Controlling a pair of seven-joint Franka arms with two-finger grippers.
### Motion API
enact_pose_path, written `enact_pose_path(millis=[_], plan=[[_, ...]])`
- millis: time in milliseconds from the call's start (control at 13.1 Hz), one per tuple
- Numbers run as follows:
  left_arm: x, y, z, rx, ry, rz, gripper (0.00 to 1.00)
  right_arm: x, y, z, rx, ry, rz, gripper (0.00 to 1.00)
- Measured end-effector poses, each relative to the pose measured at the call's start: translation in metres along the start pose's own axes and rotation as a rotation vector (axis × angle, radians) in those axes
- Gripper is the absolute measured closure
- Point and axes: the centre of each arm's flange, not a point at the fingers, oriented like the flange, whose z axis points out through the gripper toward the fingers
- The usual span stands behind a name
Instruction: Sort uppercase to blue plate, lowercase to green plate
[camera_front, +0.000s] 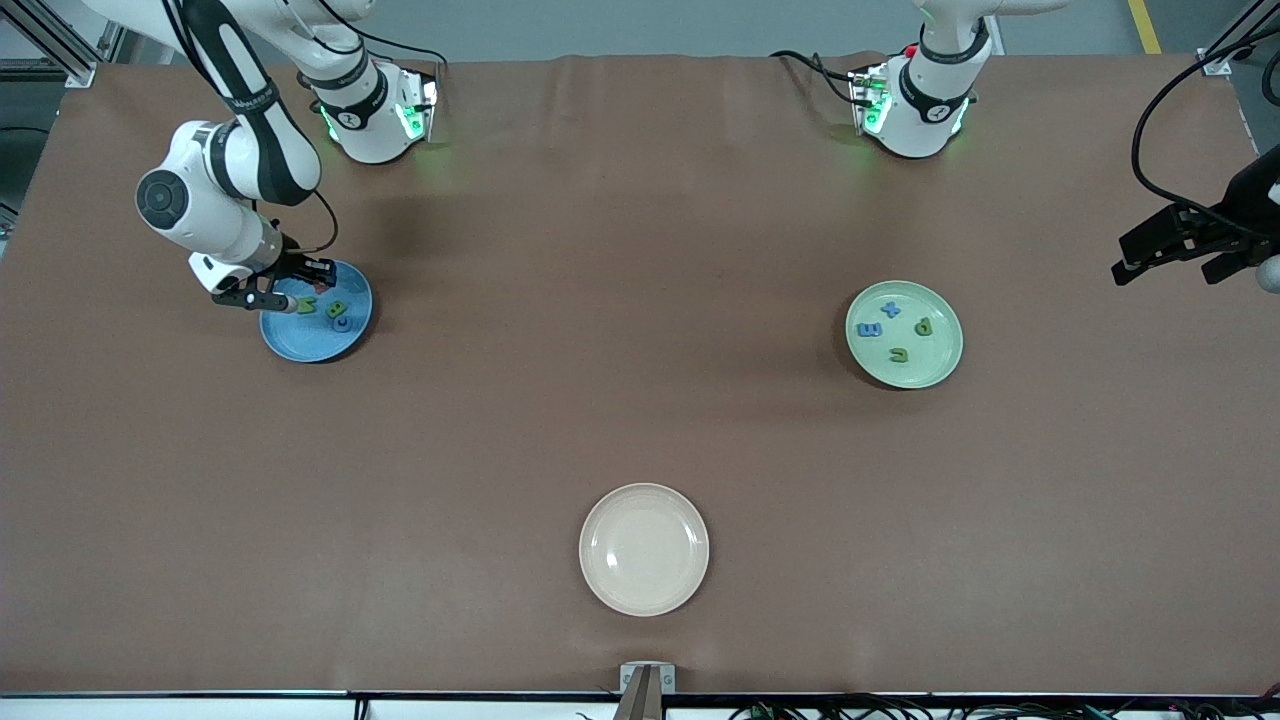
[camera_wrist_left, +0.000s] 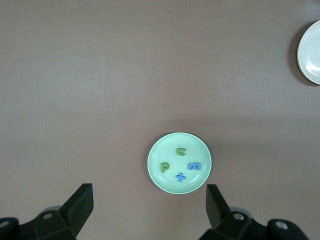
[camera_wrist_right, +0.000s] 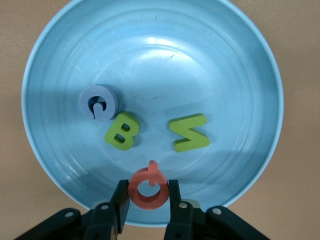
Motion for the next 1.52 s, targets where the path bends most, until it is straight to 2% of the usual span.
enact_pose_path(millis=[380,532,837,913,1141,1521], plan=[[0.0,-0.001,0.0,0.0,0.0,-0.002,0.0,0.0,0.0,0.003,-0.001,-0.005,-0.001,0.63],[0.0,-0.001,0.0,0.0,0.0,-0.003,0.0,0.0,0.0,0.003,-0.001,-0.005,-0.001,0.48],[0.0,-0.002,0.0,0.0,0.0,-0.004,0.0,0.0,-0.001,0.002,-0.001,-0.004,-0.003,0.04],[0.0,-0.002,0.0,0.0,0.0,-0.004,0.0,0.001,-0.001,0.002,-0.002,-0.003,-0.004,0.0],[0.0,-0.002,0.0,0.0,0.0,-0.004,0.0,0.003,-0.002,-0.001,-0.002,0.0,-0.006,0.0],[0.0,-0.002,-0.001,0.0,0.002,-0.004,0.0,0.03,-0.007,-0.04,0.002,-0.05,-0.017,0.0]])
